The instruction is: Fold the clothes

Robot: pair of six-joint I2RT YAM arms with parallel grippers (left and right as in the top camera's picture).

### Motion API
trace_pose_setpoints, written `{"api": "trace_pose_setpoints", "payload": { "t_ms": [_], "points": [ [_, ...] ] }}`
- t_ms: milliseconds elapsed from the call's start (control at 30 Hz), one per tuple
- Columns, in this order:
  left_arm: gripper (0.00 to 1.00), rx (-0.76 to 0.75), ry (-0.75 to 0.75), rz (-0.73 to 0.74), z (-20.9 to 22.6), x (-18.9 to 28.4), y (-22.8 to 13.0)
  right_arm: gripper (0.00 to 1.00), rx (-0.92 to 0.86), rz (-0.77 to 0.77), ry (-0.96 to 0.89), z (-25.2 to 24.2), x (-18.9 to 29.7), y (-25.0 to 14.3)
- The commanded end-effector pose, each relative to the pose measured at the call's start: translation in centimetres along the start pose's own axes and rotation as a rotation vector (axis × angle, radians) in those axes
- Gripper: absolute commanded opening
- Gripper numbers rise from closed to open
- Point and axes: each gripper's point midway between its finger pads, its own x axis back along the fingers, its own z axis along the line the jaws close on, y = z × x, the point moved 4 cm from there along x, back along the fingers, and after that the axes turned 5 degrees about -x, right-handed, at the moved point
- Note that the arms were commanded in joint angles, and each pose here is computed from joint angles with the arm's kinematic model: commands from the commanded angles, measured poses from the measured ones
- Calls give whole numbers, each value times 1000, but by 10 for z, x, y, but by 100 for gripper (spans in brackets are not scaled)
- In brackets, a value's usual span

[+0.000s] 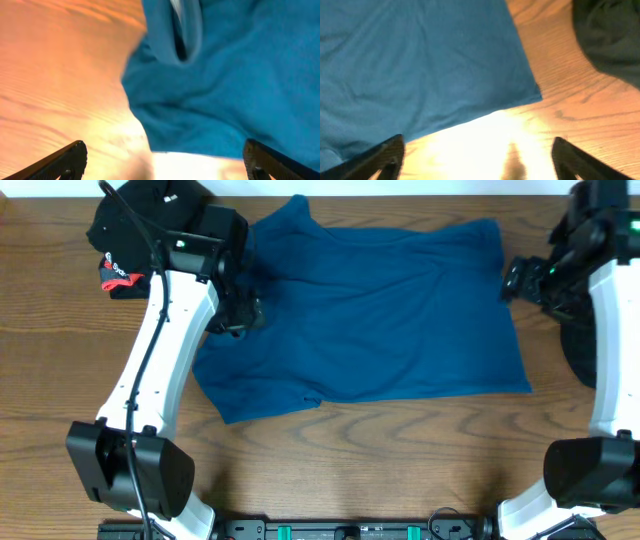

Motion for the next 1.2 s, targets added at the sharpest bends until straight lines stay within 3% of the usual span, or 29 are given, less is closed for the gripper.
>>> {"api": "trace_pose_setpoints", "payload": {
  "t_ms": [0, 67, 167, 300, 400, 567, 1167],
  "points": [
    [96, 1, -91, 107, -18, -16, -21, 81, 42, 50, 2, 13, -24, -16],
    [93, -8, -105, 146, -24, -27, -30, 70, 66, 65, 32, 24, -41, -20],
    [69, -20, -140, 215, -33, -41, -47, 31, 97, 87, 72, 36, -62, -28],
    [32, -39, -160, 309, -41, -64, -73, 13, 107, 131, 70, 40, -86, -43],
    [14, -44, -169, 324, -44, -81, -83, 1, 105, 145, 63, 38, -100, -49],
    [8, -43, -184, 296, -49, -105, -86, 1, 99, 160, 61, 34, -124, -59],
    [6, -17, -187, 246, -43, -141, -85, 1, 86, 140, 64, 24, -176, -77]
  ]
}}
